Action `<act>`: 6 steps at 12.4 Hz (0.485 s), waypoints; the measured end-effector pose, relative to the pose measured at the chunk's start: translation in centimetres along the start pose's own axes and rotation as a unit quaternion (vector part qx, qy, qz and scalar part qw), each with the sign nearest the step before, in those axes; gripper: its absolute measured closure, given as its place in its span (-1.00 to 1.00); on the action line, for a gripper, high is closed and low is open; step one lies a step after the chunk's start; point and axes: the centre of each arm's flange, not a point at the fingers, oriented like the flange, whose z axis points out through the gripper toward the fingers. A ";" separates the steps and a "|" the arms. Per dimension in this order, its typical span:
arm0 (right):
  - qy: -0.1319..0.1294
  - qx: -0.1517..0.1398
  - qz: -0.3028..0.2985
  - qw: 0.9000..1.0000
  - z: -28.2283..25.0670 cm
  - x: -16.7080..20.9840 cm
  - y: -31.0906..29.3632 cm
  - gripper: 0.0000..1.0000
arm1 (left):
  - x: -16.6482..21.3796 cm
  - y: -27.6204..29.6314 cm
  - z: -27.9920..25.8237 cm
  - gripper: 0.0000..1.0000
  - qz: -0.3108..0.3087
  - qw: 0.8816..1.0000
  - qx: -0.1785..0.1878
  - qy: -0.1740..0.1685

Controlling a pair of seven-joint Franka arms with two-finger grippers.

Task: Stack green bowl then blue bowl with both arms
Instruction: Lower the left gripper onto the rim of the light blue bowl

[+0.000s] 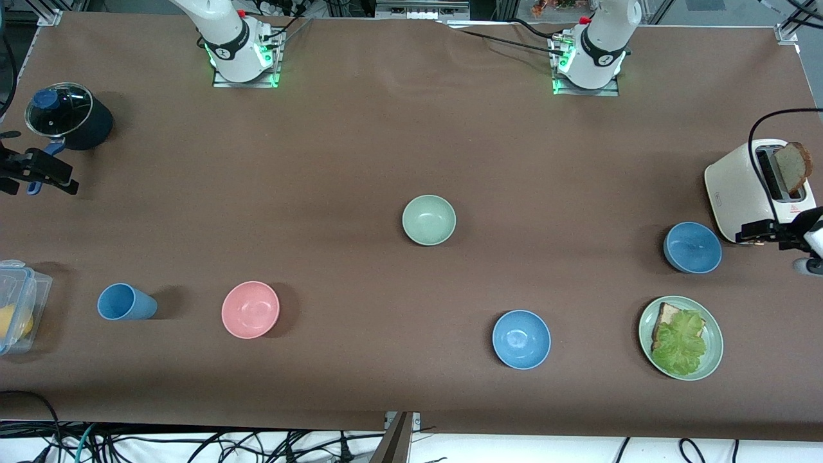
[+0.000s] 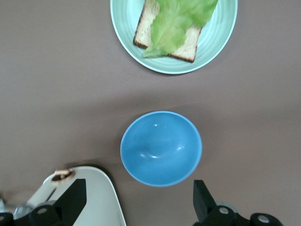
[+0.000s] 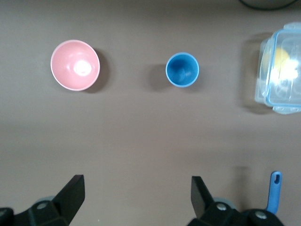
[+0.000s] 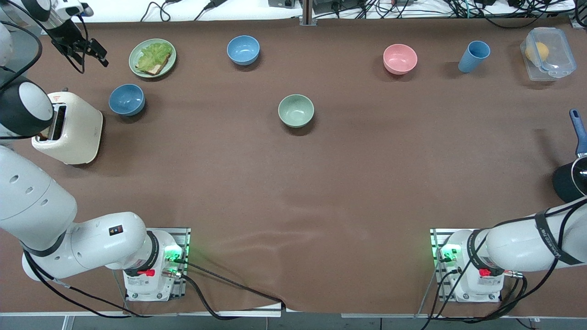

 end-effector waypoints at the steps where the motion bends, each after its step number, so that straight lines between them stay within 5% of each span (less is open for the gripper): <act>1: -0.012 0.003 0.001 1.000 0.4 -0.5 0.2 -1.00 | 0.3 -0.6 2.1 -1.00 0.025 1.000 -0.004 -0.005; 6: -0.027 0.012 0.000 1.000 0.3 -2.4 -1.0 -1.00 | 1.0 -2.3 8.6 -1.00 0.099 0.995 0.001 0.003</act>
